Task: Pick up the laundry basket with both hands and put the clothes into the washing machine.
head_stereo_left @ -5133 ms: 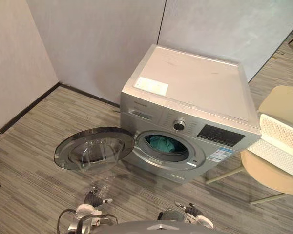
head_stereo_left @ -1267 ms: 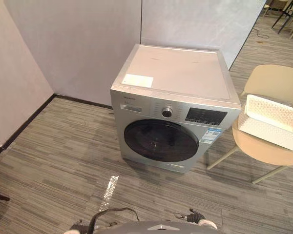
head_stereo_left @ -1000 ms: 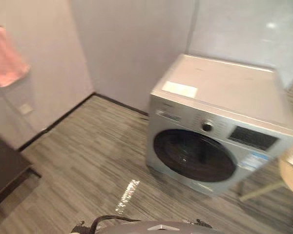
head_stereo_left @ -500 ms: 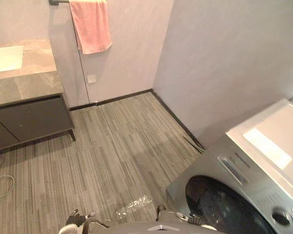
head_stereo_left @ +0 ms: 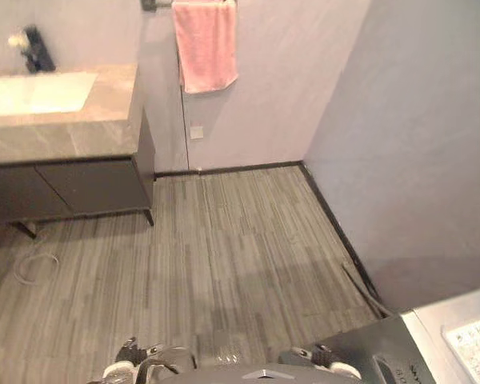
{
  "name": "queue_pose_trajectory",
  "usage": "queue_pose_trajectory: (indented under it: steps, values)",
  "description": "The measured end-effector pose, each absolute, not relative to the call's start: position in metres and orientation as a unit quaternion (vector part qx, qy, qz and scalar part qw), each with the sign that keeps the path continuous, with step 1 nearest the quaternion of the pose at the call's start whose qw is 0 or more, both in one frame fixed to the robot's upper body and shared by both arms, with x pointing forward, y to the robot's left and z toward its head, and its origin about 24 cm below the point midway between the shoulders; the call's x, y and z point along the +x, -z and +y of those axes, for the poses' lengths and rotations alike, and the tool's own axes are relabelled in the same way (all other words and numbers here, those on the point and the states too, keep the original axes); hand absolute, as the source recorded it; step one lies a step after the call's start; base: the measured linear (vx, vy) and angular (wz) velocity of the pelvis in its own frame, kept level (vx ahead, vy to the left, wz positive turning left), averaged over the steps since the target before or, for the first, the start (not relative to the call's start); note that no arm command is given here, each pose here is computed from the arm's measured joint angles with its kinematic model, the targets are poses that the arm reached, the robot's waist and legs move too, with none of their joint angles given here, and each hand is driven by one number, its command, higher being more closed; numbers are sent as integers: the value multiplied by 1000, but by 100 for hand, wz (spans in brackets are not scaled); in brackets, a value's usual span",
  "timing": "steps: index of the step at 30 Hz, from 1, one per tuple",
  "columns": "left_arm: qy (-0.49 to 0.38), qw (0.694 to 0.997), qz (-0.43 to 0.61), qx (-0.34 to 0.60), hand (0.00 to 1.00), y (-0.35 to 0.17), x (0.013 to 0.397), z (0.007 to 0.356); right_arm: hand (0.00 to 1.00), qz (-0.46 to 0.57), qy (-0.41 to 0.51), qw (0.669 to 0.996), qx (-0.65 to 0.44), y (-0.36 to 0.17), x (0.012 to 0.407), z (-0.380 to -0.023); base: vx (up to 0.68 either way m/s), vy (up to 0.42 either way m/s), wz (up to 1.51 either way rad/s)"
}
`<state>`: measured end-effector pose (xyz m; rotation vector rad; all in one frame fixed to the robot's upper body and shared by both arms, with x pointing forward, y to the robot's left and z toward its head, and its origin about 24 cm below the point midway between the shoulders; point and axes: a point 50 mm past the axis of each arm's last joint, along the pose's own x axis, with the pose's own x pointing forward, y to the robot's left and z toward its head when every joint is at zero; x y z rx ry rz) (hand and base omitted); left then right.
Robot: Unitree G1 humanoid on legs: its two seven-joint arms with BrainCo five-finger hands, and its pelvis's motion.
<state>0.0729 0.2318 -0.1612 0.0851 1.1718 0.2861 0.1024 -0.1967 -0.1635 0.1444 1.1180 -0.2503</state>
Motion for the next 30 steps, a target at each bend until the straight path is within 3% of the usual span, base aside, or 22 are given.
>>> queue_pose_trajectory:
  steps: [4,20,30]
  values:
    - [-118,795,592,55,0,168,47,228,0,521,120,841,89,164,101,-186,-37,35,9]
    - [-111,791,598,72,0,167,44,234,0,511,86,852,75,162,107,-177,-5,41,17]
    - [-122,786,603,61,0,168,41,233,0,513,62,854,53,162,110,-176,40,-86,18]
